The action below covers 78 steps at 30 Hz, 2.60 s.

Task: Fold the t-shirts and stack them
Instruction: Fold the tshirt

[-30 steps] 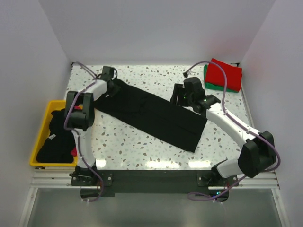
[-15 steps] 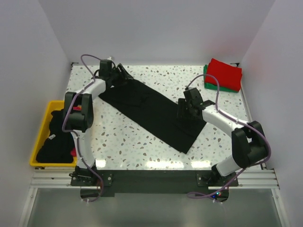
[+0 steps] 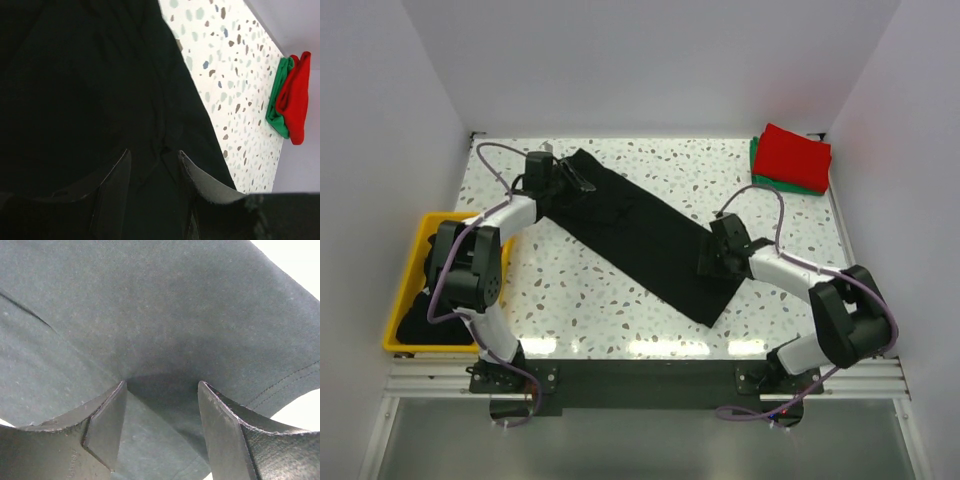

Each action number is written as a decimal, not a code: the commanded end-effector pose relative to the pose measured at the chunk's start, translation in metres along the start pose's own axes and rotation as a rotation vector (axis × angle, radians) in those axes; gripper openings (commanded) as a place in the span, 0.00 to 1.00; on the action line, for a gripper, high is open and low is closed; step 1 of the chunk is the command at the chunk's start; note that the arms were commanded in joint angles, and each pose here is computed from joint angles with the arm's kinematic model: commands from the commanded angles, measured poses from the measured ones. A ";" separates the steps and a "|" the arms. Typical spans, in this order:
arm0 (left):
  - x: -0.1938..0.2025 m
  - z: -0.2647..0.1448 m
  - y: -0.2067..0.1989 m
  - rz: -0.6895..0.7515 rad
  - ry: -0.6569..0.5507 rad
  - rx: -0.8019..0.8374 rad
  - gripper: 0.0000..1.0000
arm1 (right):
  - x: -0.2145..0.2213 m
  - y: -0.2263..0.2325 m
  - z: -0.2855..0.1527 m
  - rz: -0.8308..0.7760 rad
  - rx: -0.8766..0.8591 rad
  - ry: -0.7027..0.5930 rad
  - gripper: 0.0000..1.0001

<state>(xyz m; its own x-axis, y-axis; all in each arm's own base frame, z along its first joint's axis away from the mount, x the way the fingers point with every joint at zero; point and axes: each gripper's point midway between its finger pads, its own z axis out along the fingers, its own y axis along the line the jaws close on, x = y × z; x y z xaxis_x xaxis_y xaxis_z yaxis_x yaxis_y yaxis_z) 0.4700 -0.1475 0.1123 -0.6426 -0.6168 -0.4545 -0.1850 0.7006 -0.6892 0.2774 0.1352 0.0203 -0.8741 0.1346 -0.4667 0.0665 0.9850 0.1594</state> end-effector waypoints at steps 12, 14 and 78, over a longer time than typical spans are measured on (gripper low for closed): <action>-0.024 0.014 0.035 0.026 -0.043 -0.222 0.45 | 0.118 0.125 -0.069 -0.138 -0.314 0.123 0.64; -0.022 0.020 0.041 0.033 -0.031 -0.236 0.45 | 0.123 0.151 -0.073 -0.180 -0.345 0.135 0.64; 0.137 -0.125 0.041 0.188 0.169 -0.159 0.34 | 0.064 0.087 -0.066 -0.350 -0.166 0.005 0.53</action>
<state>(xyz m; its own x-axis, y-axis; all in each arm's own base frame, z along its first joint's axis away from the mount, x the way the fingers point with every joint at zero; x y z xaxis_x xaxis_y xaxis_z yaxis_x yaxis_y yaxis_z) 0.3040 -0.1609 0.0920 -0.7991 -0.4030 -0.4462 -0.1463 0.8501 -0.5058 0.2023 0.2283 0.0617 -0.8380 -0.1754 -0.5167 -0.2862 0.9475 0.1425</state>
